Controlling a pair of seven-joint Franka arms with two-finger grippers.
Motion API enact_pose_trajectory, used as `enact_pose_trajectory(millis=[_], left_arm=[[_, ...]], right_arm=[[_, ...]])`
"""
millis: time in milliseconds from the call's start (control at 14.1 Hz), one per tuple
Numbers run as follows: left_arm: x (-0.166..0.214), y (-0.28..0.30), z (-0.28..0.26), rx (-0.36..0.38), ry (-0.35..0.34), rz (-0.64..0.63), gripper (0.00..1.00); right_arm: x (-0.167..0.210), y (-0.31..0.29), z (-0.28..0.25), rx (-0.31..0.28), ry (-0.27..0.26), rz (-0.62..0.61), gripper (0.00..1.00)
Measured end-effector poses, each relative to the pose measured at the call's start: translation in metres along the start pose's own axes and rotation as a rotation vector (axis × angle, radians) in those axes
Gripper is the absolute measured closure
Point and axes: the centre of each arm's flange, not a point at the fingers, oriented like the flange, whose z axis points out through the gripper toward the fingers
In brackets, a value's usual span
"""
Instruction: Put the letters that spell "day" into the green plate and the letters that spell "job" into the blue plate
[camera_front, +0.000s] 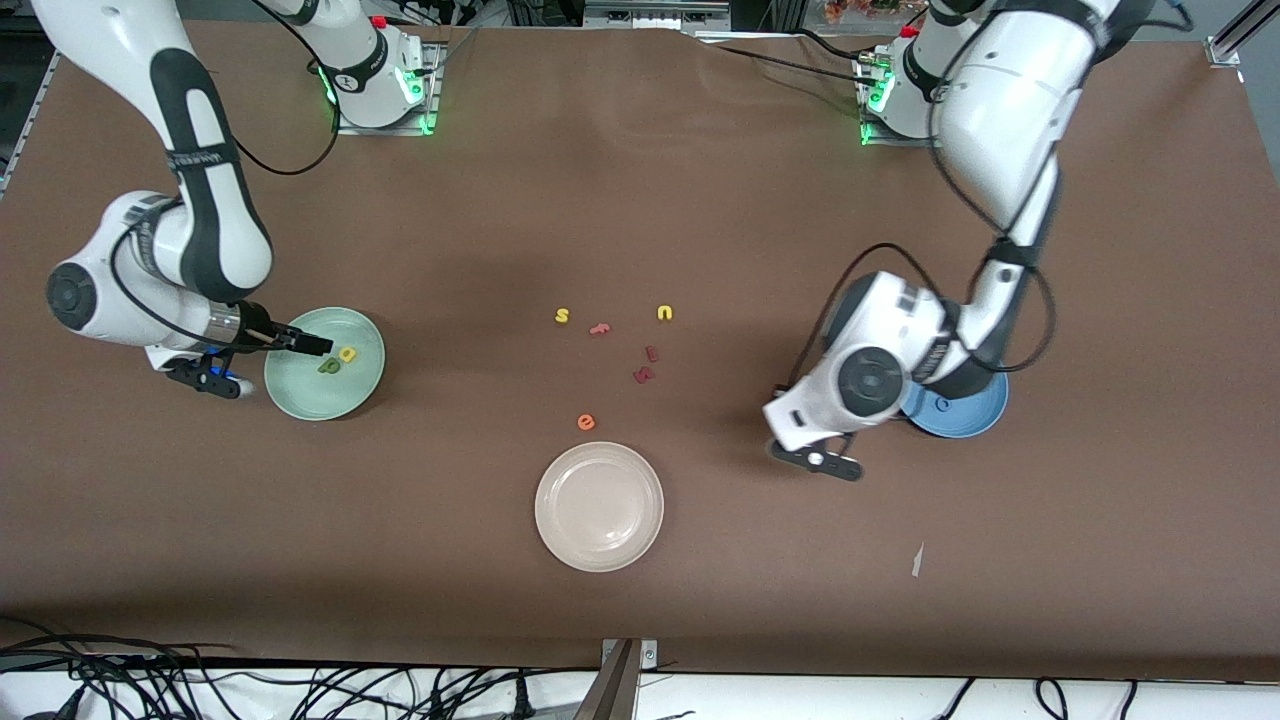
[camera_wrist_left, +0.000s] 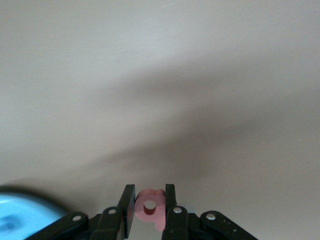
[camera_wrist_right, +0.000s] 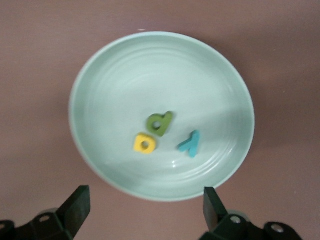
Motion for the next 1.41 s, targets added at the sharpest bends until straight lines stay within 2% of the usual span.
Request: enact_pose_trajectory(millis=[212,354,495,637,707,778,920,1061,1344,1415], left_arm=[[-0.034,-0.086,-0.005,-0.022,-0.042,0.104,0.72],[-0.057,-0.126,0.005,-0.042,-0.072,0.147,0.72],[-0.072,-0.147,0.021,-0.054,-0.071,0.174,0.72],[-0.084,-0.155,0.048,-0.050,-0.026,0.192,0.72],[-0.090,-0.156,0.062,-0.053,-0.018,0.192,0.72],[-0.095,-0.157,0.071,-0.057,-0.021,0.193,0.72],[-0.100,-0.162,0.074,-0.061,-0.029,0.187,0.57],[-0.100,-0.170,0.054,-0.060,-0.038,0.175,0.38],[-0.100,-0.186,-0.018,-0.061,-0.088,0.144,0.01],[-0.102,-0.190,-0.033,-0.063,-0.101,0.125,0.00]], right_arm=[[-0.001,-0.021,-0.069,-0.030,-0.041,-0.056,0.00],[-0.006,-0.046,-0.113,-0.069,-0.041,-0.093,0.00],[-0.016,-0.082,-0.143,-0.148,-0.013,-0.161,0.00],[-0.029,-0.118,-0.155,-0.254,0.025,-0.230,0.00],[-0.035,-0.130,-0.163,-0.284,0.049,-0.253,0.00],[-0.040,-0.136,-0.175,-0.290,0.074,-0.266,0.00],[-0.054,-0.129,-0.209,-0.270,0.115,-0.273,0.00],[-0.072,-0.116,-0.242,-0.240,0.139,-0.284,0.00],[-0.104,-0.104,-0.275,-0.207,0.132,-0.292,0.00],[-0.108,-0.105,-0.278,-0.198,0.131,-0.303,0.00]])
